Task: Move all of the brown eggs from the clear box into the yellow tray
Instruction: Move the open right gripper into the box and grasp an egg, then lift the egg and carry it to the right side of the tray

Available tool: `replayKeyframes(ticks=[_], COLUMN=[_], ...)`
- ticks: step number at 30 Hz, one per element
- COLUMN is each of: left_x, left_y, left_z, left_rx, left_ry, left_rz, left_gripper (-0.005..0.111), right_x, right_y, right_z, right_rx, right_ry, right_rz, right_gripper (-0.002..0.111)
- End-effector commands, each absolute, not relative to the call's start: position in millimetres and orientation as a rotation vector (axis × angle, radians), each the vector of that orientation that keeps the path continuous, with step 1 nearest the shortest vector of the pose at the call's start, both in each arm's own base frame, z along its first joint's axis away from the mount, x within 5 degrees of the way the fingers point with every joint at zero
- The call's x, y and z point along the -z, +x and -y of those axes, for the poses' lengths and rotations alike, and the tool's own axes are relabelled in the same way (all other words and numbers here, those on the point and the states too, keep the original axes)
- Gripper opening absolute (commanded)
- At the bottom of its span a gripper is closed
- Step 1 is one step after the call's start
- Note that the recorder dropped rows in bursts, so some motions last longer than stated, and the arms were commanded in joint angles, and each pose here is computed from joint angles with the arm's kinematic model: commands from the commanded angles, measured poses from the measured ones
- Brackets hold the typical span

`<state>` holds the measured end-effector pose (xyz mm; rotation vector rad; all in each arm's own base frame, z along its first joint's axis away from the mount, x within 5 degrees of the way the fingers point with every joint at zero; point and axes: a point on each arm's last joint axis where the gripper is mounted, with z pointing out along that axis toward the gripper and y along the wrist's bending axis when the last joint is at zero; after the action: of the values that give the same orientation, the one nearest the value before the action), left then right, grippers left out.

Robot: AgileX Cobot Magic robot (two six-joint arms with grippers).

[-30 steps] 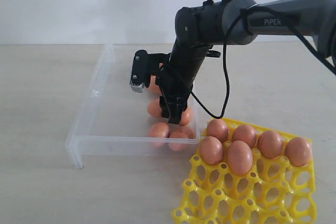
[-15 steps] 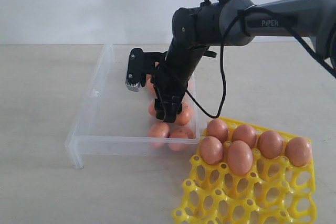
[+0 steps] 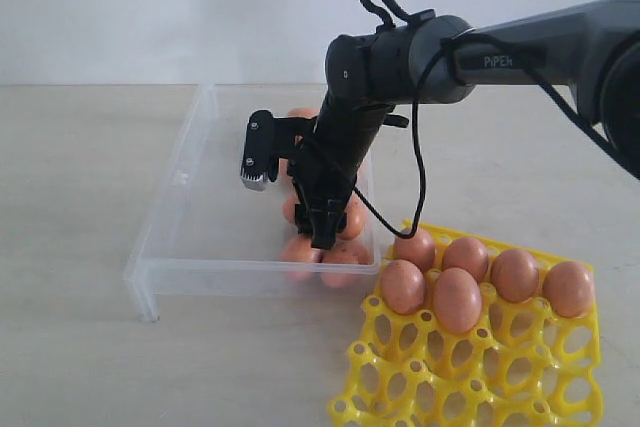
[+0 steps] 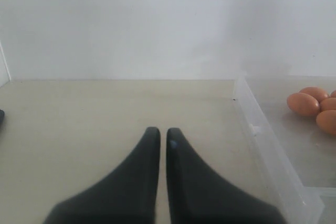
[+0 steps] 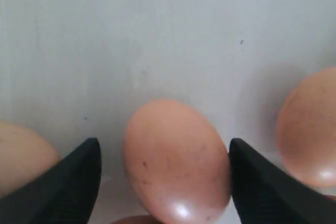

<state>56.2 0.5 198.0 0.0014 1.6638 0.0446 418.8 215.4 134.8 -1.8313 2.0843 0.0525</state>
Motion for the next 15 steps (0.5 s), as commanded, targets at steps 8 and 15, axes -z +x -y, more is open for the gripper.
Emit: replayKeyframes(ticks=[8, 15], left_x=[-197.2, -197.2], left_y=[56.1, 56.1], left_z=[-0.6, -0.6], left_rx=[-0.046, -0.046], left_ry=[0.002, 0.002], left_rz=[-1.660, -1.660], left_gripper=[0.004, 0.004], right_x=[-134.6, -145.2], right_y=[418.0, 414.9], right_z=[-217.2, -227.3], right_rx=[-0.078, -0.268], right_ry=[-1.812, -1.609], right_rz=[-2.097, -2.176], right_gripper=[0.030, 0.000])
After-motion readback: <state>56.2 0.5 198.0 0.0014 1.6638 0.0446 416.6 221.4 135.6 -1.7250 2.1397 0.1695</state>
